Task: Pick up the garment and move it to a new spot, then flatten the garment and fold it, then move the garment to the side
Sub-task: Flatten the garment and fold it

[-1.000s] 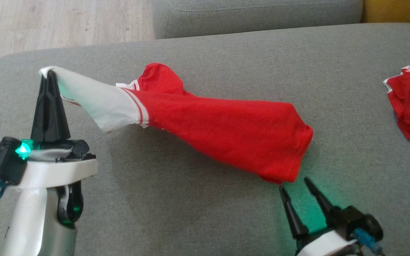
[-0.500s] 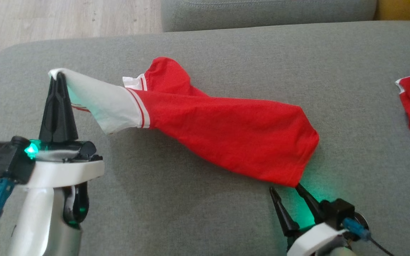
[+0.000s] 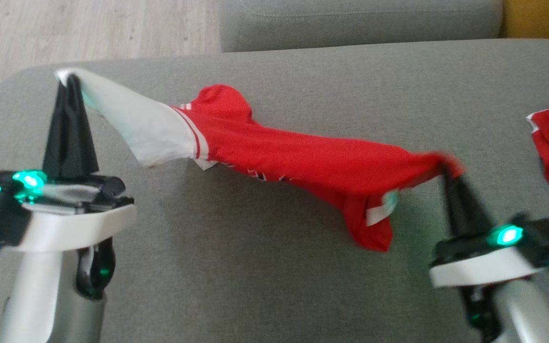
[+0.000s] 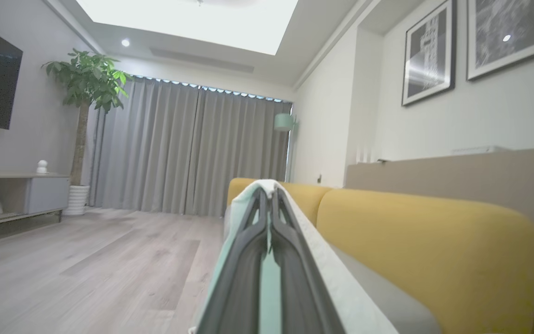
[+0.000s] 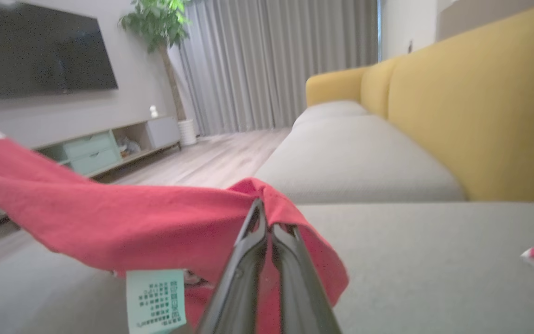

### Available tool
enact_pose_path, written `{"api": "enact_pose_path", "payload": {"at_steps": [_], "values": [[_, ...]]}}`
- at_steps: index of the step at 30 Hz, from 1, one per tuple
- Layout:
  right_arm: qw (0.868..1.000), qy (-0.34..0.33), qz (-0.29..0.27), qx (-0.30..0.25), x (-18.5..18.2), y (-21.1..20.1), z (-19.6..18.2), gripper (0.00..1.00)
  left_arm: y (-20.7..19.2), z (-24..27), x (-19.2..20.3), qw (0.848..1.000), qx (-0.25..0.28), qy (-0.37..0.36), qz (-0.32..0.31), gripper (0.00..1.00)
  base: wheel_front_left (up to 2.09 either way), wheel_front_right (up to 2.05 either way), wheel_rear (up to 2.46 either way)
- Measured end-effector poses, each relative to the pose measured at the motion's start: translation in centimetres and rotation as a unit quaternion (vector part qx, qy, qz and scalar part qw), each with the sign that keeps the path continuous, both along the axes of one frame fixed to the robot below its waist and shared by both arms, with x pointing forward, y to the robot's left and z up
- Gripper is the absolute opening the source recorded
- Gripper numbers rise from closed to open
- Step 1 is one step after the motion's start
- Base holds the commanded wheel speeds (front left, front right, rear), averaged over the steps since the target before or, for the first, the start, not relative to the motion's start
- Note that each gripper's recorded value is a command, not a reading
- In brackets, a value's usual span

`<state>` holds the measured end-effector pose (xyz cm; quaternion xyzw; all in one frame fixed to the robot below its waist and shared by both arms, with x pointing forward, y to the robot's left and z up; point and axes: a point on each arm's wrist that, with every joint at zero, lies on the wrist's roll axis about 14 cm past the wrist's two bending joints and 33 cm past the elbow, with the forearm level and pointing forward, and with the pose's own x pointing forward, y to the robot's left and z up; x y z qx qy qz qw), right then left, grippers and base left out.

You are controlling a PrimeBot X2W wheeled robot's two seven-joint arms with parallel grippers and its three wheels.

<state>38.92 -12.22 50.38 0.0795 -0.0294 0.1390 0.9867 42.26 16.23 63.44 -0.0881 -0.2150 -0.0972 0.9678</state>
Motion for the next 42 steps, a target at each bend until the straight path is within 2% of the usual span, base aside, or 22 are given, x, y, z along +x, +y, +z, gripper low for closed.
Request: {"api": "enact_pose_path", "payload": {"at_steps": [4,7,8,10,12,15,19,23,28,29,34,38,42], "values": [[0.993,-0.108,-0.047,0.015,-0.3,-3.6,7.1,0.00,-1.0,4.9,-1.5,0.997,-0.036,-0.064,-0.036,0.00,0.00,0.00,0.00],[0.982,-0.179,-0.066,-0.004,-1.5,-5.8,11.6,0.00,-1.7,9.4,-3.2,0.989,-0.054,-0.123,-0.066,0.00,0.00,0.00,0.00],[0.982,-0.179,-0.066,-0.004,-1.5,-5.8,11.6,0.00,-1.7,9.4,-3.2,0.989,-0.054,-0.123,-0.066,0.00,0.00,0.00,0.00],[0.972,-0.221,-0.076,-0.017,-2.4,-6.8,14.2,0.00,-2.1,12.0,-4.3,0.982,-0.065,-0.155,-0.086,0.00,0.00,0.00,0.00],[0.968,-0.237,-0.078,-0.017,-3.0,-7.0,15.2,0.00,-2.6,13.6,-4.9,0.978,-0.075,-0.165,-0.108,0.00,0.00,0.00,0.00],[0.978,-0.198,-0.061,-0.006,-2.7,-6.4,13.4,0.00,-3.5,13.4,-4.1,0.980,-0.073,-0.135,-0.126,0.00,0.00,0.00,0.00],[0.998,-0.057,-0.015,0.004,-0.1,-4.4,6.2,0.00,-4.8,7.9,-0.5,0.990,-0.056,-0.016,-0.132,0.00,0.00,0.00,0.00],[0.998,0.056,0.021,0.009,3.0,-2.6,-0.1,0.00,-5.0,0.2,3.3,0.986,-0.039,0.112,-0.117,0.00,0.00,0.00,0.00],[0.993,0.109,0.040,0.004,7.6,-1.0,-3.9,0.00,-4.2,-4.0,7.5,0.986,-0.011,0.147,-0.082,0.00,0.00,0.00,0.00],[0.992,0.116,0.038,0.003,8.2,-0.9,-4.6,1.00,-4.2,-4.5,8.3,0.986,-0.006,0.148,-0.078,0.00,0.00,0.00,0.00],[0.985,0.165,0.030,0.025,8.9,-0.7,-8.2,1.00,-3.8,-6.6,10.8,0.986,-0.004,0.155,-0.061,0.00,0.00,0.00,0.00],[0.972,0.213,0.053,0.080,6.2,0.8,-10.2,1.00,-4.1,-8.5,11.4,0.983,0.005,0.173,-0.062,0.00,0.00,0.00,0.00],[0.958,0.259,0.046,0.116,4.0,-0.3,-12.0,1.00,-4.4,-9.0,11.9,0.983,0.008,0.174,-0.065,0.00,0.00,0.00,0.00]]}}
